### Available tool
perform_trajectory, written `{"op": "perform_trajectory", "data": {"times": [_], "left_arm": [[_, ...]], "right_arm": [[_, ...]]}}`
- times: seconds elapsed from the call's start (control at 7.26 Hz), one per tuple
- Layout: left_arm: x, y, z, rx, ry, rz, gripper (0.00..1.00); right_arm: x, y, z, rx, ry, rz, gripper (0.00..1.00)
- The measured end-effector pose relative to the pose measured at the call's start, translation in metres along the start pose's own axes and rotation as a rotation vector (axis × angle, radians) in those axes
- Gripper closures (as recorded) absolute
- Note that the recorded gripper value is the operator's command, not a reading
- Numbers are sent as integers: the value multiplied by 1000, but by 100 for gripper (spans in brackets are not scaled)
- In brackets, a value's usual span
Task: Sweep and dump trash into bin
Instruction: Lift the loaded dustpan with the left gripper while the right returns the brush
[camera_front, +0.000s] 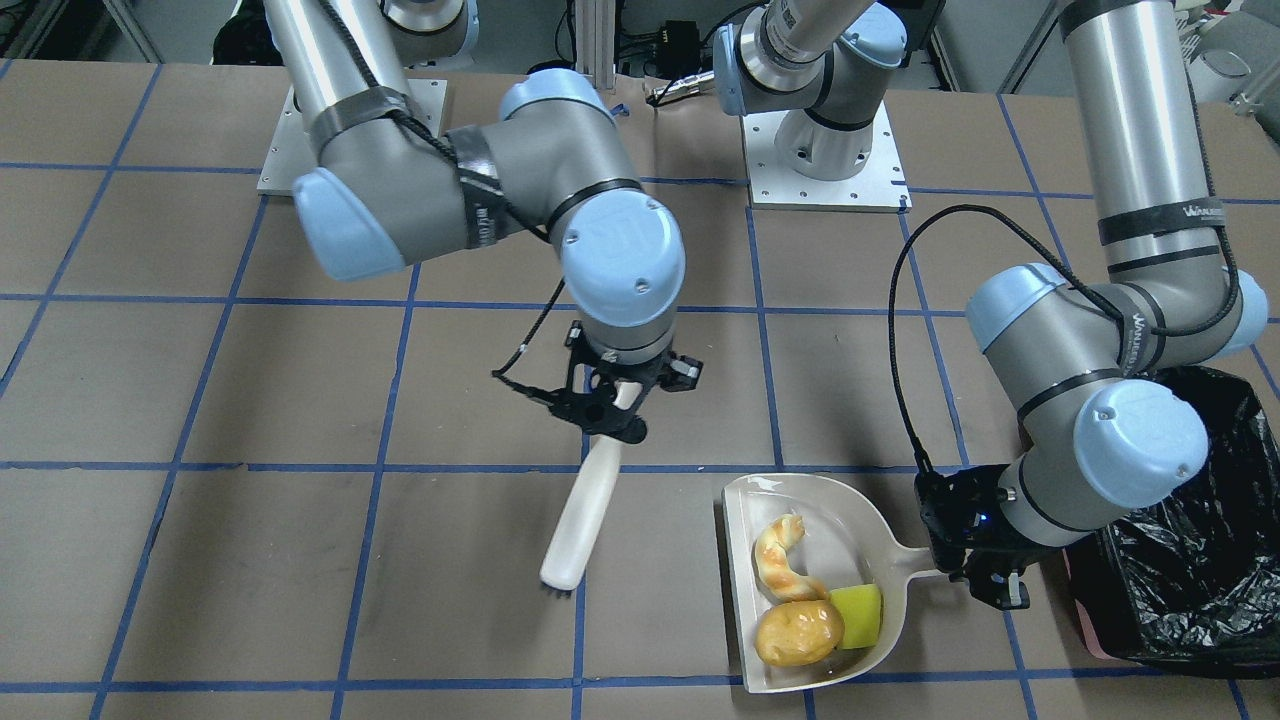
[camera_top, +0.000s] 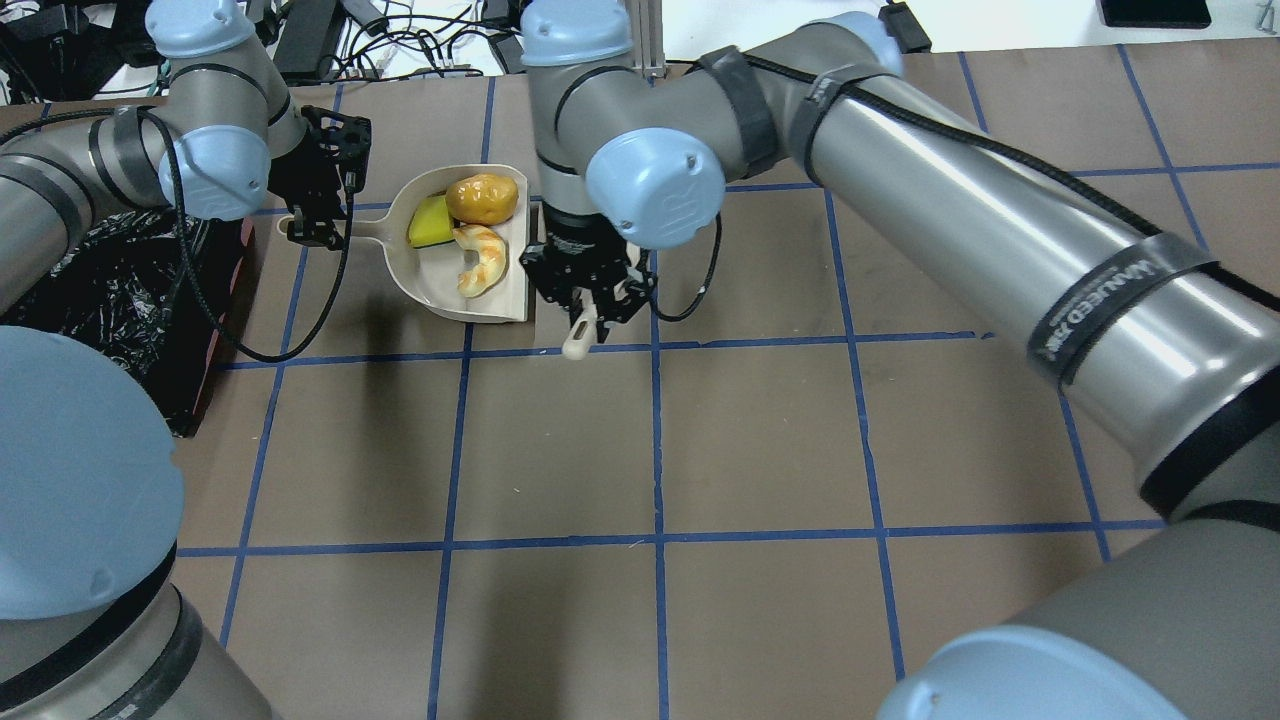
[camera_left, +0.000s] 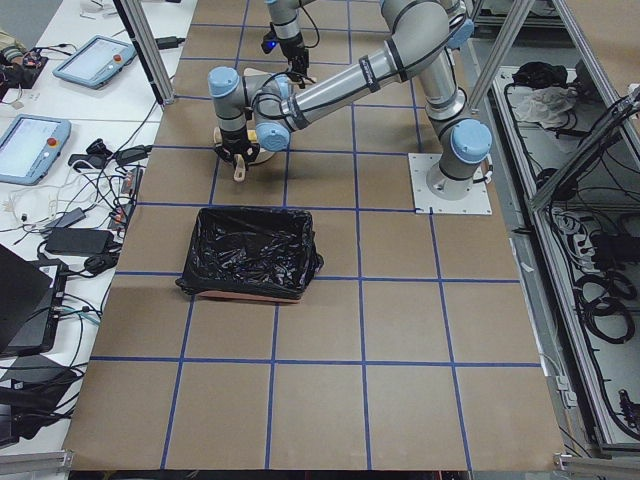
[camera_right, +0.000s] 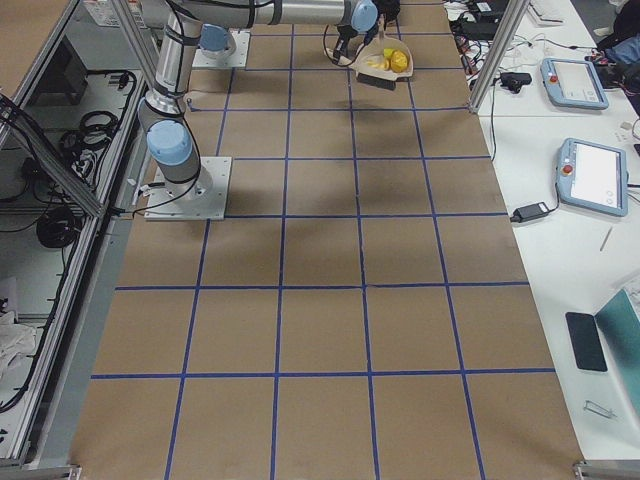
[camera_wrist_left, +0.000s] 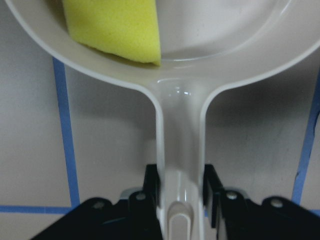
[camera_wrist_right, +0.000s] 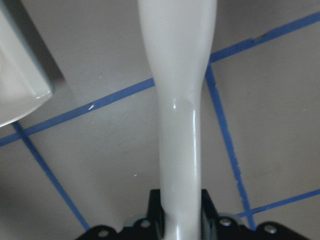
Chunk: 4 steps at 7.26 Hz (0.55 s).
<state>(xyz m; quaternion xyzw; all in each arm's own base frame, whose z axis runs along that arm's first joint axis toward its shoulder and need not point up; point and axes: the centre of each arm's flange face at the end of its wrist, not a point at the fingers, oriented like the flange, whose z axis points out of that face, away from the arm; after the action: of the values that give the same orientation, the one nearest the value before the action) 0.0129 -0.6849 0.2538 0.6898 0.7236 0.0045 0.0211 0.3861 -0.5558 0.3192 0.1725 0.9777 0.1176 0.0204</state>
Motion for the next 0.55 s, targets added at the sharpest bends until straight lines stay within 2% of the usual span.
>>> {"op": "perform_trajectory", "data": {"times": [0.28, 0.55], "left_arm": [[1, 34, -10, 37, -19, -39, 100], [4, 71, -32, 49, -41, -74, 100]], "right_arm": [[95, -60, -40, 46, 0, -61, 100], [194, -118, -55, 70, 46, -158, 100]]}}
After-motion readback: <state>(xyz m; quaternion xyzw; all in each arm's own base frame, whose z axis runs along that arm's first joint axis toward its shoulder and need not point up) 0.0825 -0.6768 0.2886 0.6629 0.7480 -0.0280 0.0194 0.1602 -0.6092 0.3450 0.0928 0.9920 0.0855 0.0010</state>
